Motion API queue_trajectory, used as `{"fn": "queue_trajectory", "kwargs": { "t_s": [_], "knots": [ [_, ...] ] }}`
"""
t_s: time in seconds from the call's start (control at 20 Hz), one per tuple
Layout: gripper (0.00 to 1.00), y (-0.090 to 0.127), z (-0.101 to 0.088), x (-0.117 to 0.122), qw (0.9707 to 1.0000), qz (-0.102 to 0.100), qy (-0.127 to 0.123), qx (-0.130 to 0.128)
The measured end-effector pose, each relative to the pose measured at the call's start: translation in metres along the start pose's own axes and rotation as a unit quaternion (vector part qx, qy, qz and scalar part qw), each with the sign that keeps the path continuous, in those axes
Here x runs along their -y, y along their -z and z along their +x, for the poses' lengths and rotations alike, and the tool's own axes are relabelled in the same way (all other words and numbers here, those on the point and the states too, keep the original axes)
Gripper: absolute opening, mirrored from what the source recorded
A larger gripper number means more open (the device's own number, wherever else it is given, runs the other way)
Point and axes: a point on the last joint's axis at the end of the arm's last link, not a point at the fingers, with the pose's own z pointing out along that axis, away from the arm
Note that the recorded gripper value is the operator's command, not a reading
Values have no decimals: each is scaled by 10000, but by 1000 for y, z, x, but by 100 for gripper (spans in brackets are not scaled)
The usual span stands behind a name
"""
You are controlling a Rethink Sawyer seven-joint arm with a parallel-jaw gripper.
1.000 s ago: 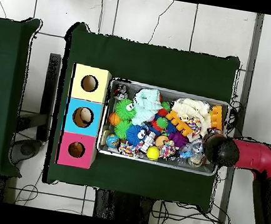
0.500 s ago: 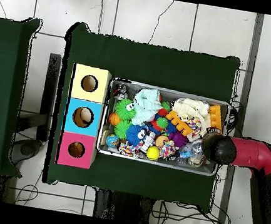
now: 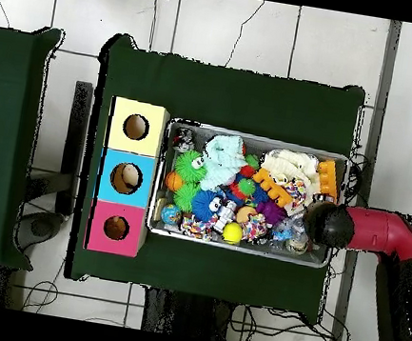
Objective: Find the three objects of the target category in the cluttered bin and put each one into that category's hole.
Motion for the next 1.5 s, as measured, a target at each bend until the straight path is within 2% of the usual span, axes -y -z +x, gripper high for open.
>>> {"fn": "queue_trajectory", "kwargs": {
  "t_s": [0.4,1.5],
  "knots": [
    [100,0,-1,1,9999,-58,31,-82],
    [100,0,-3,5,9996,-221,-89,-171]
  ]
}}
